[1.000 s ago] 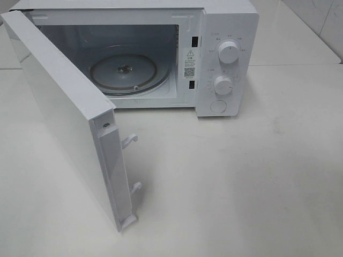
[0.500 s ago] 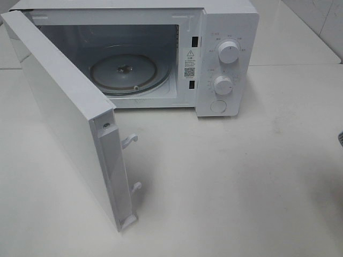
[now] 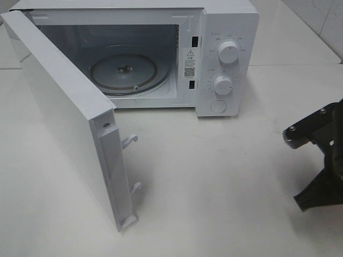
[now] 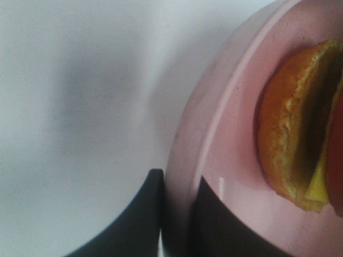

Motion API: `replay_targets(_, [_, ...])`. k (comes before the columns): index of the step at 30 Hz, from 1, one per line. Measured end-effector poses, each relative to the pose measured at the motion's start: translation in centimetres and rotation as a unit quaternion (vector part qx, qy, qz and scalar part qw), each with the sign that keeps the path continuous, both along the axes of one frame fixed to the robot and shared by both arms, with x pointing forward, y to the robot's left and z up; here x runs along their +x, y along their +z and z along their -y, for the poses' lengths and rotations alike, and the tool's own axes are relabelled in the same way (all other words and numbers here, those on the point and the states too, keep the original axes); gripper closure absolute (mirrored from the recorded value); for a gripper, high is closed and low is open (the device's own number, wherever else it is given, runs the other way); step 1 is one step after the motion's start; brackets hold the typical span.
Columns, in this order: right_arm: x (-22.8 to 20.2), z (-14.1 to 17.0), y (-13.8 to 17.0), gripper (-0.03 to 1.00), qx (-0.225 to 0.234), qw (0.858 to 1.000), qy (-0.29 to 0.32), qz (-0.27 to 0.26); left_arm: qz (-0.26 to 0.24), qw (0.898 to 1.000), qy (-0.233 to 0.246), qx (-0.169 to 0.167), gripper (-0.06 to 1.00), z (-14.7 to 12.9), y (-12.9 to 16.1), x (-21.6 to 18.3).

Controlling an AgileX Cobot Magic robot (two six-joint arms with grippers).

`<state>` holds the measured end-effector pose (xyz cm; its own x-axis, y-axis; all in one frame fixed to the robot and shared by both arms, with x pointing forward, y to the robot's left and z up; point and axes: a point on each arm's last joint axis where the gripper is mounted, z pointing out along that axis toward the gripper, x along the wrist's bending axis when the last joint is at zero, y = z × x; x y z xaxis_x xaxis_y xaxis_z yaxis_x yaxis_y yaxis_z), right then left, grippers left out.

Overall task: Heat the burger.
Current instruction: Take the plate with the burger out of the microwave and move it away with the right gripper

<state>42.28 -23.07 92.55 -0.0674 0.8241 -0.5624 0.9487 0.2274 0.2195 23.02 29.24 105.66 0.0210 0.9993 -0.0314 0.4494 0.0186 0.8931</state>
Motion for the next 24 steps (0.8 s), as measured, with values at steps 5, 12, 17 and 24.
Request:
replay_targets(5, [1.4,-1.1,-2.2,0.86,0.001,1.000,-0.004,-0.004,0.000,1.000,0.000,0.000,-0.05,0.0,0.0,0.0])
replay_targets(12, [2.6,-1.7,-4.8,0.86,-0.028,0.999,-0.004,-0.017,0.000,1.000,0.000,0.000,-0.05,0.0,0.0,0.0])
replay_targets(17, [2.7,-1.6,-6.2,0.84,-0.046,0.998,-0.015,-0.027,0.000,1.000,0.000,0.000,-0.05,0.0,0.0,0.0])
replay_targets(24, [3.1,-1.7,-5.7,0.67,-0.058,0.998,-0.013,-0.018,0.000,1.000,0.000,0.000,-0.05,0.0,0.0,0.0])
